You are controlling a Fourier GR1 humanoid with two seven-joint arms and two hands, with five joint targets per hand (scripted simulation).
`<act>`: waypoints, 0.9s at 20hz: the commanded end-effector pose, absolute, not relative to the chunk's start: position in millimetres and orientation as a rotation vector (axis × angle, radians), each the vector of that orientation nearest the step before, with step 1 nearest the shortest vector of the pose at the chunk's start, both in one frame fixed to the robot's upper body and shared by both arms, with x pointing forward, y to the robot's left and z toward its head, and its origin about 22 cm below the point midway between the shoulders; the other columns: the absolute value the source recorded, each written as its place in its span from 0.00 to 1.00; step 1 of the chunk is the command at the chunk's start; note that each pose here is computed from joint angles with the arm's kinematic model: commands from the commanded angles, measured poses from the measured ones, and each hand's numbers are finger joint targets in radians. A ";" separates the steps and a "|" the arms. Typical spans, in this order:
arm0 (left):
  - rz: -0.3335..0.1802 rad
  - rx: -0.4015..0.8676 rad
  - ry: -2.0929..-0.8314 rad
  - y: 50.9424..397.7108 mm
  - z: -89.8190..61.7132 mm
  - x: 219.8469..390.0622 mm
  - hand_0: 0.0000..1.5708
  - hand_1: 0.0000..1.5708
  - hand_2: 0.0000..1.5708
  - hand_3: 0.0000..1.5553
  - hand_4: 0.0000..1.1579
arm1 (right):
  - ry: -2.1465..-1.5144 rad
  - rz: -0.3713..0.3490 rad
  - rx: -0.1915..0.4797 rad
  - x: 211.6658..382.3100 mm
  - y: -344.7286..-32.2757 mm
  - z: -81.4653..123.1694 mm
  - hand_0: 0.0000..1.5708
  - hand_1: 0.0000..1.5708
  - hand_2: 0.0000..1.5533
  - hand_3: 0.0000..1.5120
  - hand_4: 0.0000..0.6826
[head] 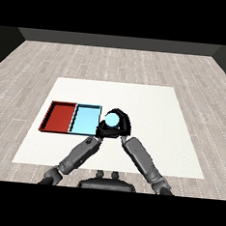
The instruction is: Pick the blue can and put it in the blue box
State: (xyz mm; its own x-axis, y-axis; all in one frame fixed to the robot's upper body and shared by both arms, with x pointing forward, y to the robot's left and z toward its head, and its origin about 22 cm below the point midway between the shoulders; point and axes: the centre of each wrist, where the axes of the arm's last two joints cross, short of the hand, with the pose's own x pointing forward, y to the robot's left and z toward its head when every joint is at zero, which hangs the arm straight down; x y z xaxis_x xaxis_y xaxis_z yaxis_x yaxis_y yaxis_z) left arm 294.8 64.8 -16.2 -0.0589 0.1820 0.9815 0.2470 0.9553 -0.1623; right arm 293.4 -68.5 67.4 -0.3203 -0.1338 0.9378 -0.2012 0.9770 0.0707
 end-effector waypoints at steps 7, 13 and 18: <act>0.049 -0.397 -1.676 66.5 -22.2 311.0 1.00 1.00 1.00 0.96 0.82 | -1.896 0.035 0.275 294.6 -66.3 72.4 0.92 0.92 0.93 0.92 0.91; 0.058 -0.346 -1.781 69.7 -22.1 298.8 1.00 1.00 1.00 0.99 0.91 | -1.856 0.033 0.375 291.3 -74.2 59.1 0.74 0.74 0.80 0.73 0.58; 0.063 -0.344 -1.787 63.3 -33.2 299.2 1.00 1.00 1.00 0.99 0.97 | -1.858 0.147 0.289 286.7 -71.1 63.6 0.00 0.00 0.00 0.00 0.00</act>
